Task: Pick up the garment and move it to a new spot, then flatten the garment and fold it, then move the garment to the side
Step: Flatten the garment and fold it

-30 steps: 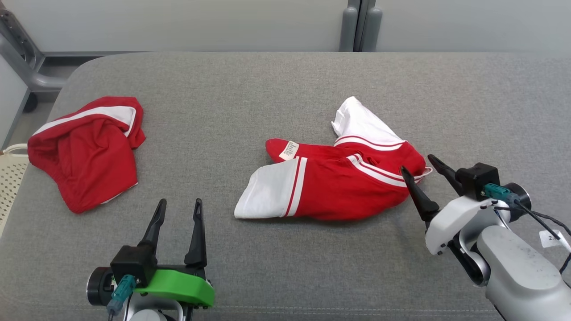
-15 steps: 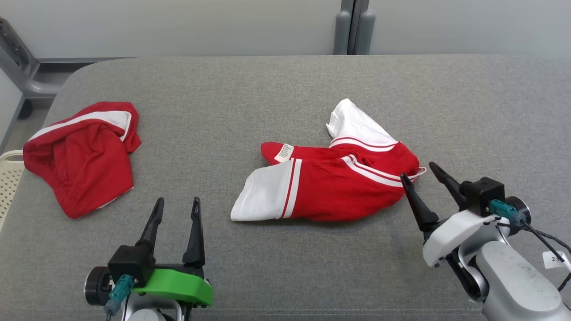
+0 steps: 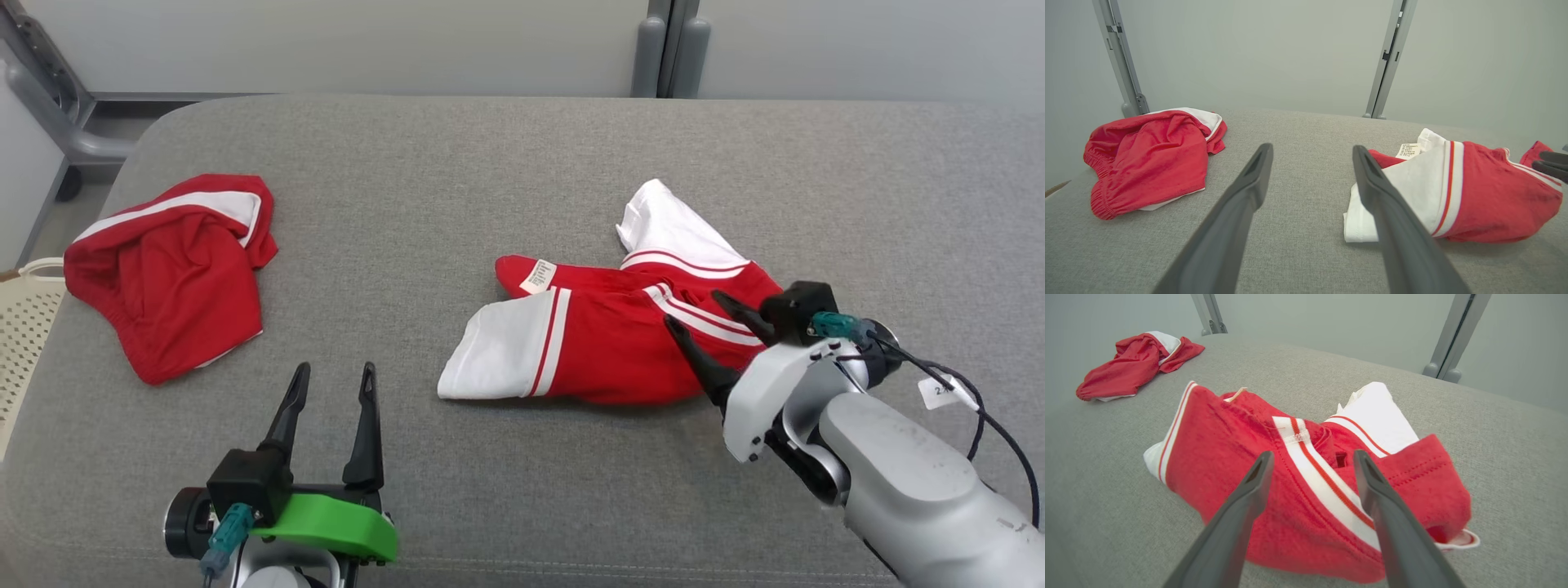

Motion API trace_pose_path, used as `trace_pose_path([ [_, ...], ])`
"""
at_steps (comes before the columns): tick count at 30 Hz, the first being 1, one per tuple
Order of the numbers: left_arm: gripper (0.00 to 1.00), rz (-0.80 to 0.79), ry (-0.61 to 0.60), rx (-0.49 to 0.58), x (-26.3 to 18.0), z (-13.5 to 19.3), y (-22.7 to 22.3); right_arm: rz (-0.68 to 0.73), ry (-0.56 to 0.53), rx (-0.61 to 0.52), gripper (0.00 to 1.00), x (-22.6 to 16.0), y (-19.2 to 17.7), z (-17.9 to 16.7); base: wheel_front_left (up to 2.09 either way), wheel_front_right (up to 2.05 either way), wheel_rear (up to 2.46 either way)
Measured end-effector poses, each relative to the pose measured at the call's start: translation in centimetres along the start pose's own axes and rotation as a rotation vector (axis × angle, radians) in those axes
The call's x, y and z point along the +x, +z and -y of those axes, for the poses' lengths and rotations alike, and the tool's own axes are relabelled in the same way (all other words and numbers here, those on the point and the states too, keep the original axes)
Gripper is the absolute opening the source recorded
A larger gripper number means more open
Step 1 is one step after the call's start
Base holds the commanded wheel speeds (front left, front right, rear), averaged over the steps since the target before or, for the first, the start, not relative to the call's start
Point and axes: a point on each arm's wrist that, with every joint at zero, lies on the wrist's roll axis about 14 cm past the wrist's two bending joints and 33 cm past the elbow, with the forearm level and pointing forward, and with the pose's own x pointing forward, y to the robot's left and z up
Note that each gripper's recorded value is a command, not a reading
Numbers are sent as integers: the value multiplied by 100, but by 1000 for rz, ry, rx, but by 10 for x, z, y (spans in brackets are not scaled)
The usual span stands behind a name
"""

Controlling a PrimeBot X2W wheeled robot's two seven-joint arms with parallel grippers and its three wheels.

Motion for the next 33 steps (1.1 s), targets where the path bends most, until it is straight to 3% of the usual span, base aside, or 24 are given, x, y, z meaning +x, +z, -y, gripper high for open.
trace_pose_path([
  [12, 100, -11, 39, -4, -8, -10, -3, -202, 122, -63, 100, 27, -10, -15, 0, 0, 0],
  [13, 100, -11, 41, -5, -9, -11, -3, -207, 125, -58, 77, 28, -10, -15, 0, 0, 0],
  [15, 100, -10, 48, -4, -10, -13, -2, -218, 138, -58, 0, 30, -10, -18, 0, 0, 0],
  [24, 100, -5, 58, -4, -11, -16, -1, -161, 133, -83, 0, 31, -1, -12, 0, 0, 0],
  [33, 100, -3, 29, -7, -5, -6, -1, 128, 110, -284, 0, 36, 93, 8, 0, 0, 0],
])
